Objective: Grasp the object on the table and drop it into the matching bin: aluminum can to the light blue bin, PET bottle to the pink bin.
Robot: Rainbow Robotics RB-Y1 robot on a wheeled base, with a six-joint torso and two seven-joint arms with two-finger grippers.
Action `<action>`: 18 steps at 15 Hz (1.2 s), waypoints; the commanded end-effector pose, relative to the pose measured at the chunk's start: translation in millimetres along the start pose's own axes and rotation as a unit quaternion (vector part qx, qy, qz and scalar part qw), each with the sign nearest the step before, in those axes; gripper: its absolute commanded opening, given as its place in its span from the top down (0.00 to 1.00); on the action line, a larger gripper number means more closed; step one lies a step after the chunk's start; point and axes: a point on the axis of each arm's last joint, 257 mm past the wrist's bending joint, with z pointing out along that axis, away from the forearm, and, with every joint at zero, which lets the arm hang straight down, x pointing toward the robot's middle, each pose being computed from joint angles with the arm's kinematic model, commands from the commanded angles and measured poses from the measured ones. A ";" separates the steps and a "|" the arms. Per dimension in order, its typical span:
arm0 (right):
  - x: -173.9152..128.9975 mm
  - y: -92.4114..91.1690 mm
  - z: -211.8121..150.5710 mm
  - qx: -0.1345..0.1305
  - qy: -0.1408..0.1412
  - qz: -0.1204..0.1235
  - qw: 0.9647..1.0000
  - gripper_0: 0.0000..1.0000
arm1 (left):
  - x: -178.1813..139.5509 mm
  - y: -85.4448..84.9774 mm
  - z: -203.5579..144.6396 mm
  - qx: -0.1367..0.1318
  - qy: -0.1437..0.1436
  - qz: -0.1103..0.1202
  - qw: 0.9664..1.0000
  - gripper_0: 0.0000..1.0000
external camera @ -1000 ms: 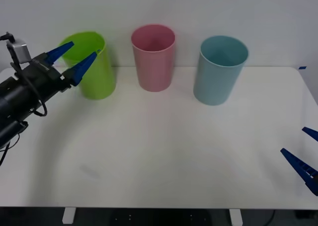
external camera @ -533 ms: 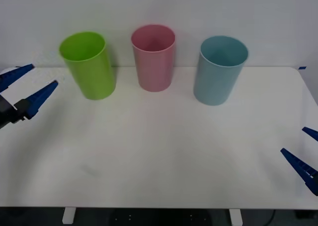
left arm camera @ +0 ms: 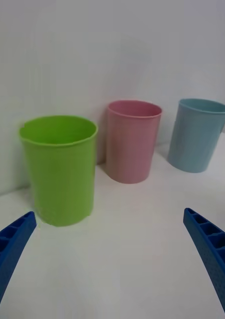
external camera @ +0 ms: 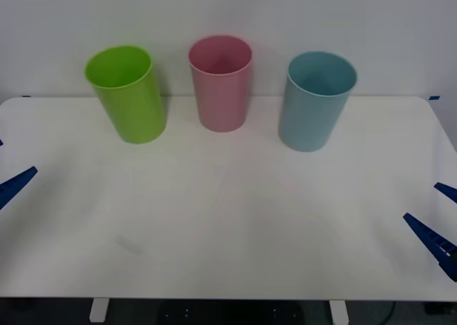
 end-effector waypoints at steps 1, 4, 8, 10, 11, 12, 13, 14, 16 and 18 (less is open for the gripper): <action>0.0 0.0 0.0 0.000 0.000 0.000 1.000 0.00 | 17.0 -1.6 -20.5 -0.010 0.018 0.005 1.000 0.00; 0.0 0.0 0.0 0.000 0.000 0.000 1.000 0.00 | 29.1 -6.7 -38.8 -0.017 0.027 -0.011 0.999 0.00; 0.0 0.0 0.0 0.000 0.000 0.000 1.000 0.00 | 35.9 -12.9 -50.0 -0.013 0.035 -0.015 0.999 0.00; 0.0 0.0 0.0 0.000 0.000 0.000 1.000 0.00 | 37.1 -14.5 -56.2 -0.010 0.041 -0.017 0.999 0.00; 0.0 0.0 0.0 0.000 0.000 0.000 1.000 0.00 | 37.5 -14.5 -58.1 -0.011 0.043 -0.019 0.999 0.00; 0.0 0.0 0.0 0.000 0.000 0.000 1.000 0.00 | 38.4 -14.7 -59.0 -0.011 0.044 -0.020 0.999 0.00; 0.0 0.0 0.0 0.000 0.000 0.000 1.000 0.00 | 41.0 -16.4 -59.3 -0.010 0.046 -0.023 0.999 0.00; 0.0 0.0 0.0 0.000 0.000 0.000 1.000 0.00 | 43.8 -18.5 -59.4 -0.008 0.048 -0.028 0.998 0.00; 0.0 0.0 0.0 0.000 0.000 0.000 1.000 0.00 | 44.7 -19.1 -59.5 -0.008 0.049 -0.029 0.998 0.00; 0.0 0.0 0.0 0.000 0.000 0.000 1.000 0.00 | 44.7 -19.1 -59.5 -0.008 0.049 -0.029 0.998 0.00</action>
